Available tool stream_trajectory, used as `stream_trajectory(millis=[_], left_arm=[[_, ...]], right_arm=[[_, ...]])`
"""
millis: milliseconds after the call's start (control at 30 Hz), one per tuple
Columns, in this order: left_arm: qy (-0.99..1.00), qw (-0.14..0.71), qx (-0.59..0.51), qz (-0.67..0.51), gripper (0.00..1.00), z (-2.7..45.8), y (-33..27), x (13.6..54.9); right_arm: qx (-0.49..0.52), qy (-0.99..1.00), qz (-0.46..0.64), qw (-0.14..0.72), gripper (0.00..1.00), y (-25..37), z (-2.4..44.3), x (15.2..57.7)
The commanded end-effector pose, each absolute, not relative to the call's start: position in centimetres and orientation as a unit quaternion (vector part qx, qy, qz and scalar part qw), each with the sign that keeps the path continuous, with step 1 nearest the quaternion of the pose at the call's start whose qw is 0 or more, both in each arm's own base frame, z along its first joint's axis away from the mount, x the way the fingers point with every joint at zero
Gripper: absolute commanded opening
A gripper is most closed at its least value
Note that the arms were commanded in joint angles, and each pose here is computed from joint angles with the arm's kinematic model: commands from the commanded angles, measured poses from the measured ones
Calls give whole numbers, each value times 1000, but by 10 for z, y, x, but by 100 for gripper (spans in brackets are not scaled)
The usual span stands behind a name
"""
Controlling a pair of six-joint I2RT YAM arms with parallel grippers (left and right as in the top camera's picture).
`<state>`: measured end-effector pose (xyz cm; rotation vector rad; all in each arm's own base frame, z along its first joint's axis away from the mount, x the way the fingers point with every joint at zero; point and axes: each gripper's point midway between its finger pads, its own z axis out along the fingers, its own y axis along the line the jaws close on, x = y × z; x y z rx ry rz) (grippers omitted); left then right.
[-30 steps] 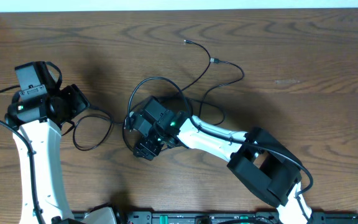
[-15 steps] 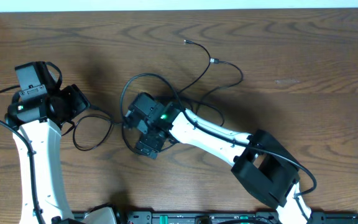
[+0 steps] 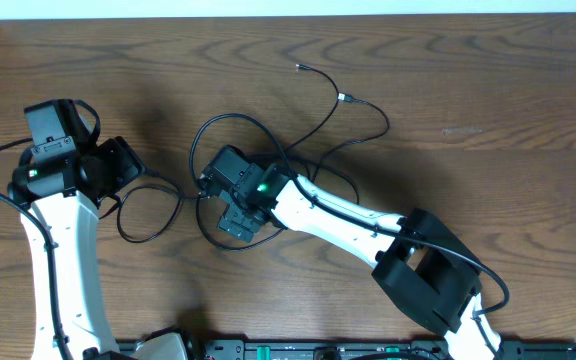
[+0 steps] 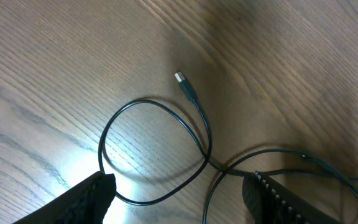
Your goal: Untangle cables
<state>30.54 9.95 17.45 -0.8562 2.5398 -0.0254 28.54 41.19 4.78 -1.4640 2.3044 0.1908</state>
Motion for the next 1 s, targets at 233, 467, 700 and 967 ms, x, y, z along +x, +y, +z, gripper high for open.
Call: stream_trajectory(millis=[233,467,700,967], left_arm=[[922,224,-315,-9,71,173,99,302],[923,223,-315,-9,71,173,99,301],[923,221,-315,-9,71,172,99,301],[922,222,-317,1,71,172,102,300]], right_arm=[[-533,800,91,258,99,437,62,301],[-549,761,222,264,99,479,82,278],[-569,735,307,206,99,487,87,242],[-568,756,287,149,98,467,64,227]])
